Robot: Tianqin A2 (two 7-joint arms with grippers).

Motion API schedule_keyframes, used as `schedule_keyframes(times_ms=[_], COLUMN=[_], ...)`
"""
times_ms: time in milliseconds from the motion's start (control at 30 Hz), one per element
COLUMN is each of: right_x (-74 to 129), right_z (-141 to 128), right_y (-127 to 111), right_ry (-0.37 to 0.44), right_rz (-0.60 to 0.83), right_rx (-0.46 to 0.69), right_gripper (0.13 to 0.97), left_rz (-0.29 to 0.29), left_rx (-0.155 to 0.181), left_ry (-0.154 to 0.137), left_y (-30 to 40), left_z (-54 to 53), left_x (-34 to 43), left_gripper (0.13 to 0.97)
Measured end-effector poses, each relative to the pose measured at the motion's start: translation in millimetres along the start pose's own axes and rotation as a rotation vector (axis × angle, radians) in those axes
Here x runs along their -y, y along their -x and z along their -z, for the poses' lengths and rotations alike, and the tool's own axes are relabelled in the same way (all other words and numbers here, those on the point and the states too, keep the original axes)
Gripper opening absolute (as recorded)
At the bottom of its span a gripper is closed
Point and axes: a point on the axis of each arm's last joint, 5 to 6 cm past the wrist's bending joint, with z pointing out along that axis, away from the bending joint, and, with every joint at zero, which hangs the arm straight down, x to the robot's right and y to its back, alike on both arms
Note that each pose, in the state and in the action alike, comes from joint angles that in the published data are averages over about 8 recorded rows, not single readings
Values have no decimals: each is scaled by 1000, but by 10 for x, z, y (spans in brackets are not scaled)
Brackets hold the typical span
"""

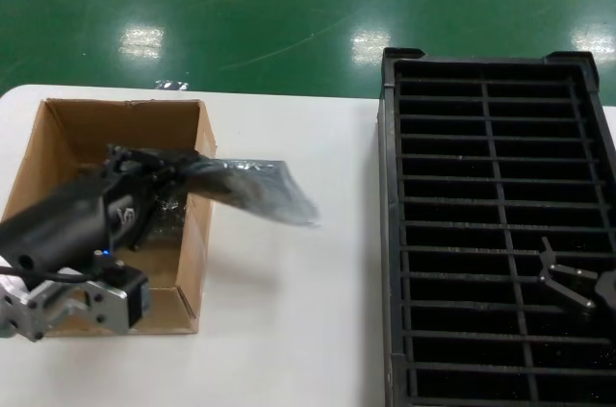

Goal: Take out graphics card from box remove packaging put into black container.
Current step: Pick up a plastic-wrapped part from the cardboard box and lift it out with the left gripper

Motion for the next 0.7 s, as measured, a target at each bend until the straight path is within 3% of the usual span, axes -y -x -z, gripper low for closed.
schedule_keyframes(times_ms=[167,700], right_x=[0,1], right_z=[0,-1], right_y=[0,2], right_ry=[0,0], right_rz=[0,0], right_rx=[0,0], right_gripper=[966,966], left_rz=[1,1], left_rx=[1,1], left_ry=[-17,-19], left_y=[-23,-25], left_z=[-14,-15], left_x=[55,59], left_gripper=[139,139])
